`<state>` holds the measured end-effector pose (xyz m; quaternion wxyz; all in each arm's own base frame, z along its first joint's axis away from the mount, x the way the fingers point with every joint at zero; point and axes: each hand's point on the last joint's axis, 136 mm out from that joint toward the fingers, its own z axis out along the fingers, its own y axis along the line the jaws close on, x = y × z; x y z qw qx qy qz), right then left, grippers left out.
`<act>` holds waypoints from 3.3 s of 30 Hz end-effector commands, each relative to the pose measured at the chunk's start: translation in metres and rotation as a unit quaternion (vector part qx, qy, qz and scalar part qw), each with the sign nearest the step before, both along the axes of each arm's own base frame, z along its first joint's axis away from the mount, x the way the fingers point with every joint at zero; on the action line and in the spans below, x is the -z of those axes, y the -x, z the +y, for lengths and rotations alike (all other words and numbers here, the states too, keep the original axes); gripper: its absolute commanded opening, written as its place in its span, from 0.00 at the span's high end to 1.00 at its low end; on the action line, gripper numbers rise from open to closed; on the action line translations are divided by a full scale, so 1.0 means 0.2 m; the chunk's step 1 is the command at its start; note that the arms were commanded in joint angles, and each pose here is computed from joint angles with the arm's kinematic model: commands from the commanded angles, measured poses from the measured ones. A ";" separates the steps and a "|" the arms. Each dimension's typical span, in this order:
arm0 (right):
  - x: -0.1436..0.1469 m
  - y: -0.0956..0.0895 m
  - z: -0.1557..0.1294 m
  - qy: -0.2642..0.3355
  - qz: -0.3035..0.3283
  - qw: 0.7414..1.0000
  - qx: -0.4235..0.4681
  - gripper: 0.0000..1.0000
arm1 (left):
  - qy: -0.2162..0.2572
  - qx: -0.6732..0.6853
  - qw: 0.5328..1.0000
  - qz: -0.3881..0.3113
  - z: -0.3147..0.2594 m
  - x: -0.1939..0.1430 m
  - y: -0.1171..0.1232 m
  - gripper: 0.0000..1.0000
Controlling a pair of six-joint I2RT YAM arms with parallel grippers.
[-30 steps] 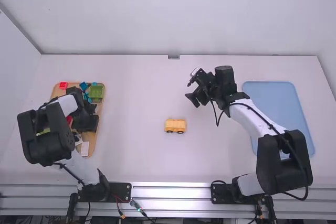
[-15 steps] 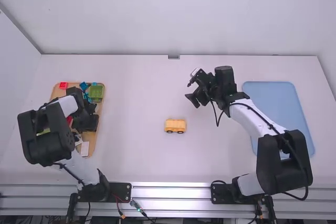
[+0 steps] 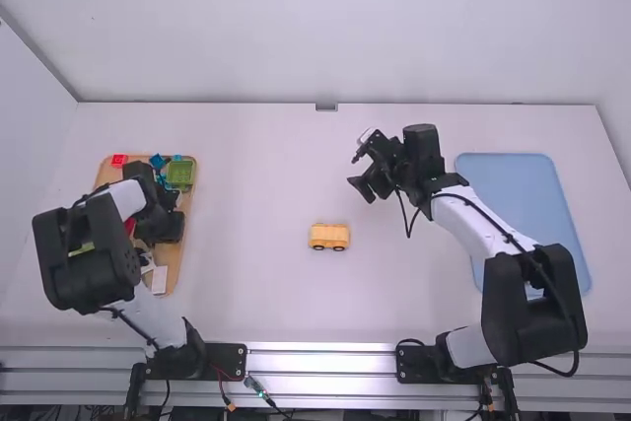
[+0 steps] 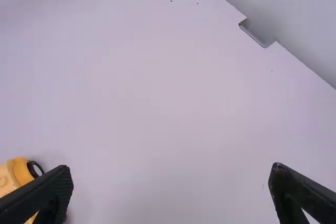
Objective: Assemble lego blocks to make yellow taxi
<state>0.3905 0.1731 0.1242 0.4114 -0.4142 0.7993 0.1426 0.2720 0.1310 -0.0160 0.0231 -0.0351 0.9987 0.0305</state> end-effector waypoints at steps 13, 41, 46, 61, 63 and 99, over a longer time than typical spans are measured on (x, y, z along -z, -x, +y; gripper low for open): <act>-0.31 -0.06 0.28 -0.191 0.013 0.981 0.038 0.01 | 0.004 0.086 0.968 -0.235 -0.36 -0.55 -0.41 0.98; -0.20 -0.19 0.47 -0.404 0.122 0.907 -0.013 0.21 | 0.185 0.336 0.790 -0.478 -1.60 -0.82 -0.77 0.98; -0.21 -0.19 0.47 -0.404 0.121 0.906 -0.016 0.22 | 0.193 0.329 0.785 -0.488 -1.61 -0.80 -0.77 0.98; -0.19 -0.13 0.66 -0.384 0.092 0.918 -0.019 0.29 | 0.207 0.323 0.778 -0.498 -1.66 -0.79 -0.74 0.98; -0.19 -0.13 0.67 -0.383 0.092 0.919 -0.017 0.31 | 0.206 0.325 0.777 -0.498 -1.67 -0.78 -0.73 0.98; -0.19 -0.08 0.72 -0.376 0.088 0.922 -0.035 0.78 | 0.207 0.327 0.766 -0.513 -1.68 -0.82 -0.74 0.01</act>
